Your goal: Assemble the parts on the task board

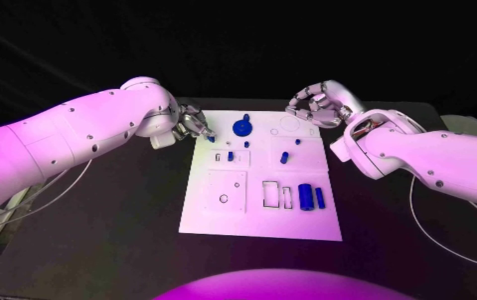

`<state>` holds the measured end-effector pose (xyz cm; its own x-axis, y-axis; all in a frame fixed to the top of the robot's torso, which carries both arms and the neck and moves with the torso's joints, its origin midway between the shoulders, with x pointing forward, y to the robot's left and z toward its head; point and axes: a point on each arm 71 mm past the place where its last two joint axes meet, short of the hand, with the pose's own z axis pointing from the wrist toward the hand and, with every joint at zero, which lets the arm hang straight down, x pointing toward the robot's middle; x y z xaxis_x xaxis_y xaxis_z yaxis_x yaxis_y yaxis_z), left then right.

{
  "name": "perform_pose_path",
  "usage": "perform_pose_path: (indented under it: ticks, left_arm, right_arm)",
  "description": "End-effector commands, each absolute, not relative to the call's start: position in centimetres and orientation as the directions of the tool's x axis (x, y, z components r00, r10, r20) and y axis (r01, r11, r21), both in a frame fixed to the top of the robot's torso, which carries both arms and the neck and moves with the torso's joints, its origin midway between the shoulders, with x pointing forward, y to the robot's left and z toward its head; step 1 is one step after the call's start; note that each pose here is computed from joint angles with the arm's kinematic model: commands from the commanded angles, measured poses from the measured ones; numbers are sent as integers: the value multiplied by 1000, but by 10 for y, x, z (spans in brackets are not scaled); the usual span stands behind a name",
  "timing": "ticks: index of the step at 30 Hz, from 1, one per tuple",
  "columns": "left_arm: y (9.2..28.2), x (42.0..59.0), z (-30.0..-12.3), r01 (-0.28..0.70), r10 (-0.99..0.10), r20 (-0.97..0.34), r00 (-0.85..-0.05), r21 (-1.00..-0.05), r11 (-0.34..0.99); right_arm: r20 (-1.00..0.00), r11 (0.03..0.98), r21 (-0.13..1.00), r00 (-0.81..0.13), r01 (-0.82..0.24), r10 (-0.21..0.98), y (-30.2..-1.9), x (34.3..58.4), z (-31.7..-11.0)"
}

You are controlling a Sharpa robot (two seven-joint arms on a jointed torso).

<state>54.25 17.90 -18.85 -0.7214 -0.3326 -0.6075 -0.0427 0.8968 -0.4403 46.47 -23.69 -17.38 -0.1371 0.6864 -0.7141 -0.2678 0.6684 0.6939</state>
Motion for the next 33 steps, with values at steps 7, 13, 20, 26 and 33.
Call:
perform_pose_path:
  ticks: [7, 13, 20, 26, 33]
  left_arm:
    - [170, 528, -178, 90, -292, -690, -662, -460, 883]
    - [169, 520, -182, 135, -250, -716, -652, -434, 891]
    - [164, 513, -192, 152, -214, -704, -677, -419, 895]
    - [160, 513, -199, 155, -188, -688, -701, -404, 901]
    - [157, 514, -206, 152, -174, -675, -717, -395, 906]
  right_arm:
    - [-714, 666, 693, -137, -277, 686, -236, 464, -173]
    - [-714, 665, 693, -137, -277, 686, -236, 464, -173]
    - [-714, 665, 693, -139, -278, 686, -236, 465, -174]
    - [-714, 664, 694, -140, -279, 686, -235, 465, -174]
    - [-713, 664, 694, -140, -279, 687, -235, 465, -174]
